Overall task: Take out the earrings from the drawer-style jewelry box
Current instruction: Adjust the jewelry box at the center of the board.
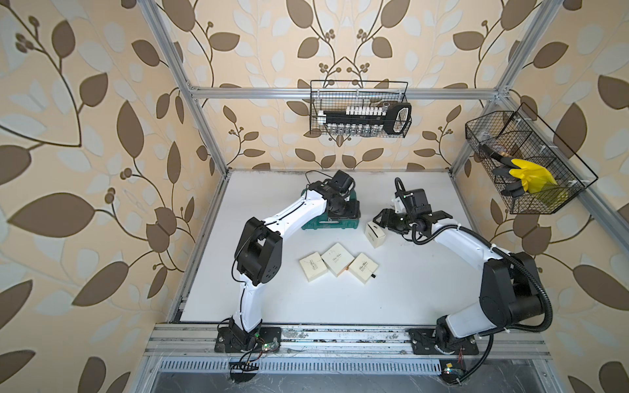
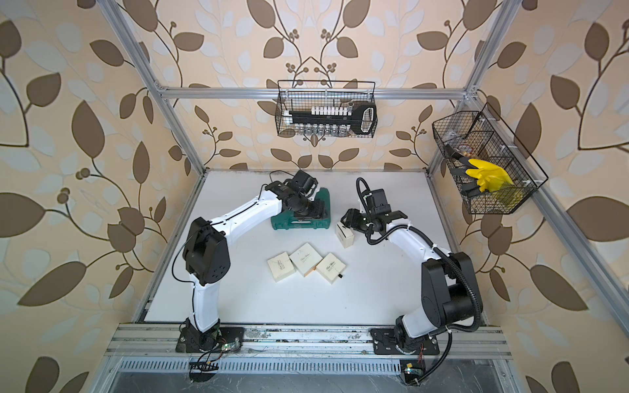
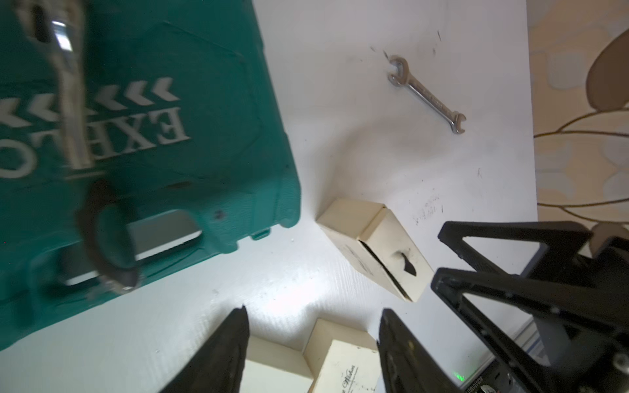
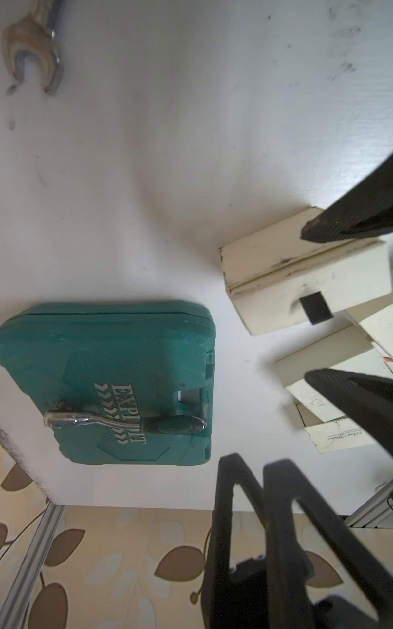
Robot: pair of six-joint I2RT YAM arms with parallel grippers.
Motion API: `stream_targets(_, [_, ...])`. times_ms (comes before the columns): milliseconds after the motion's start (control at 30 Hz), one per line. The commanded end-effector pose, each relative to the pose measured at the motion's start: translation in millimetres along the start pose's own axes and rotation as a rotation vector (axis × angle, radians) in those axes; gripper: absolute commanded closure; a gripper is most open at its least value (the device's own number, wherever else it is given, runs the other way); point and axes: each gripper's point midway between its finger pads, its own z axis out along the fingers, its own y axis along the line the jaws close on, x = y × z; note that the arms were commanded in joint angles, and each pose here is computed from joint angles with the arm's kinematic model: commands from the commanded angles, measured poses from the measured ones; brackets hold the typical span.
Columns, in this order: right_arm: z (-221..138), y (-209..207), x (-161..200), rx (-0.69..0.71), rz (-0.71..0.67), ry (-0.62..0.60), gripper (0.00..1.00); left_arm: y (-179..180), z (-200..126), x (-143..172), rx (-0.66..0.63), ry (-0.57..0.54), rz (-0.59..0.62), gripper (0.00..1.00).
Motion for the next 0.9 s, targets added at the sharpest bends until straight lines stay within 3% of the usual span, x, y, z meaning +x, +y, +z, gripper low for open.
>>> stream_targets(0, [11,-10,7,0.095,-0.058,0.048,0.38,-14,-36,-9,0.068,-0.083,-0.018,0.31])
stream_targets(267, [26,-17,17,0.206,-0.157,0.089,0.42,-5,-29,7,0.072,-0.048,-0.047,0.26])
stream_targets(467, [23,-21,18,0.219,-0.143,0.077,0.65,-9,-24,8,0.092,-0.027,-0.037,0.25])
stream_targets(567, [17,-25,16,0.198,-0.095,0.065,0.69,-11,-20,11,0.105,-0.004,-0.033,0.25])
stream_targets(867, [8,-45,34,0.002,0.159,0.085,0.68,-24,17,33,0.073,0.139,0.054,0.22])
